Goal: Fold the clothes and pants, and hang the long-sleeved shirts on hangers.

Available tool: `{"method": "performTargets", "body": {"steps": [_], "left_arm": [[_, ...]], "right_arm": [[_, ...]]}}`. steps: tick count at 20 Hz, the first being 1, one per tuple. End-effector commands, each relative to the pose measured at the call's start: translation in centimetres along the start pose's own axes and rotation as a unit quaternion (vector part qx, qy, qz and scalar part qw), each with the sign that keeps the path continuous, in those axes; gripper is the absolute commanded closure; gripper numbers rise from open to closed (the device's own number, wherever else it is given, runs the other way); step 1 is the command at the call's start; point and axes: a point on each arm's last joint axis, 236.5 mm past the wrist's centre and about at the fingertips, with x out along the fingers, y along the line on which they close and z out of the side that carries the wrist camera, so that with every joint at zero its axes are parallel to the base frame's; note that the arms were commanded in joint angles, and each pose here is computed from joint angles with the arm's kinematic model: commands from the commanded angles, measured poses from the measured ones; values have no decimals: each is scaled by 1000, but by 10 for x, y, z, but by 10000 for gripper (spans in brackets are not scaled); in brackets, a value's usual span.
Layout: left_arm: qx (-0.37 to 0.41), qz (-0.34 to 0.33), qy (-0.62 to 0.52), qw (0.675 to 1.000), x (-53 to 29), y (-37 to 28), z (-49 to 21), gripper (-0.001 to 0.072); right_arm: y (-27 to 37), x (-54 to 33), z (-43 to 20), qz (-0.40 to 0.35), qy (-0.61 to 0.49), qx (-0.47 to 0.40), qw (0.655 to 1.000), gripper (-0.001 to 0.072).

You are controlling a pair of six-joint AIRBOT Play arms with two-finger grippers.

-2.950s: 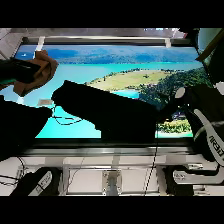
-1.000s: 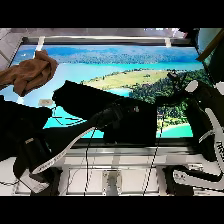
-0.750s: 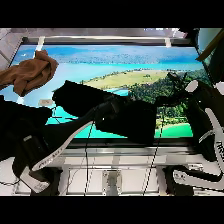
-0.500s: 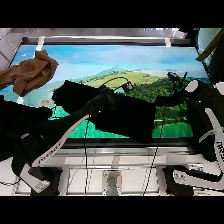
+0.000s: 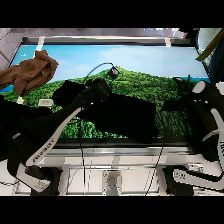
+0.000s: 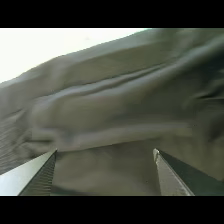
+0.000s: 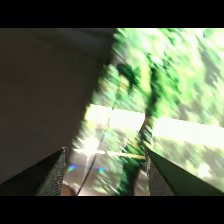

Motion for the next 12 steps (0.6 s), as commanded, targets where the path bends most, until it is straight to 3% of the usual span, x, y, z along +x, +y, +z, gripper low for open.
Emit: {"method": "performTargets", "body": {"steps": [1, 4, 8, 12], "left_arm": [[-48, 18, -17, 999, -14, 42, 2, -3], [-78, 21, -50, 995, -28, 62, 11, -2], [-85, 18, -94, 992, -44, 69, 28, -1], [-85, 17, -95, 992, -43, 70, 29, 1]], "right_arm": [[-7, -1, -18, 95, -23, 101, 990, 163], [21, 16, -18, 240, -75, 196, 948, 161], [35, 57, -43, 236, -51, 220, 945, 159], [61, 72, -39, 224, -47, 180, 957, 161]]}}
